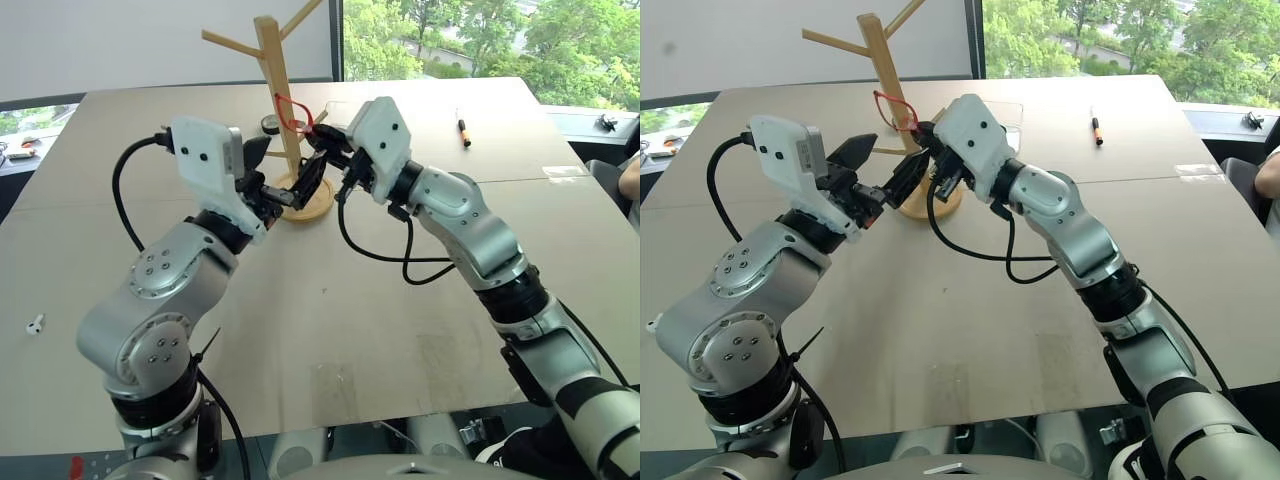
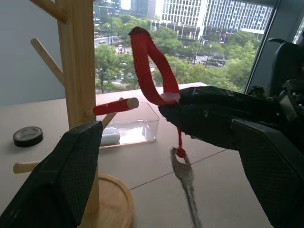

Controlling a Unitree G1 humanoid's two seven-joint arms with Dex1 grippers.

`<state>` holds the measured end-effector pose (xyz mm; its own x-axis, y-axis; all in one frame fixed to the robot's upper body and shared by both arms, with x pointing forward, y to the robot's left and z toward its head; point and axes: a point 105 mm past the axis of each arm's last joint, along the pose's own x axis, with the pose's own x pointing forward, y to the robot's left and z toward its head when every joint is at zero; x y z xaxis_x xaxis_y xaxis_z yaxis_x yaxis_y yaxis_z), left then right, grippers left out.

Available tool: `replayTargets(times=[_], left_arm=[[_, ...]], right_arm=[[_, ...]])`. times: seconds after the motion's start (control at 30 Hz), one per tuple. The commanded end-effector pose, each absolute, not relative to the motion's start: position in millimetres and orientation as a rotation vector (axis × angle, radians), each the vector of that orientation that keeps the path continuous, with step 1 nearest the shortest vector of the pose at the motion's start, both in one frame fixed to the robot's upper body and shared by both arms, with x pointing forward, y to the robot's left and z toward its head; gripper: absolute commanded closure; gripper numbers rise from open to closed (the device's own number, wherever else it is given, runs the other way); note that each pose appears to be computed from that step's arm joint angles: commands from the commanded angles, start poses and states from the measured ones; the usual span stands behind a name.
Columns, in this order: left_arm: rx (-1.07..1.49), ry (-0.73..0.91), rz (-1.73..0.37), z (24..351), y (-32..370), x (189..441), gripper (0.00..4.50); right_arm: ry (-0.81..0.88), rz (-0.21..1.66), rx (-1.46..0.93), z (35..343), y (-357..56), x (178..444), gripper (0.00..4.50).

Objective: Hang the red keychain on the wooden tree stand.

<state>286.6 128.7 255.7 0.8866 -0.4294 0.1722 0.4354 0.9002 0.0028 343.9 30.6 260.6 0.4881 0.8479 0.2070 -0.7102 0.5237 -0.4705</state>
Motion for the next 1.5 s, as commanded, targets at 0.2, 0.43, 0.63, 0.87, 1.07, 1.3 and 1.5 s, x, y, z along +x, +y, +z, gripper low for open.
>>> replayTargets(times=[0.2,0.43,0.63,0.87,1.07,1.3,1.5], left_arm=[[0.046,-0.087,-0.423,238,139,280,0.0],[0.037,-0.1,-0.423,240,139,281,0.0],[0.033,-0.105,-0.42,242,139,283,0.0],[0.03,-0.104,-0.42,241,138,283,0.0],[0.026,-0.109,-0.421,242,136,283,0.0],[0.023,-0.115,-0.421,242,135,284,0.0],[0.047,-0.113,-0.294,234,152,295,0.0]], right_arm=[[-0.462,0.909,-0.308,275,28,362,4.45],[-0.441,0.884,-0.301,272,23,370,4.45],[-0.385,0.903,-0.292,261,27,373,4.45],[-0.349,0.883,-0.256,258,32,380,4.45],[-0.332,0.869,-0.216,258,35,385,3.47],[-0.341,0.855,-0.189,261,33,387,0.19],[-0.322,0.798,-0.152,244,6,389,0.03]])
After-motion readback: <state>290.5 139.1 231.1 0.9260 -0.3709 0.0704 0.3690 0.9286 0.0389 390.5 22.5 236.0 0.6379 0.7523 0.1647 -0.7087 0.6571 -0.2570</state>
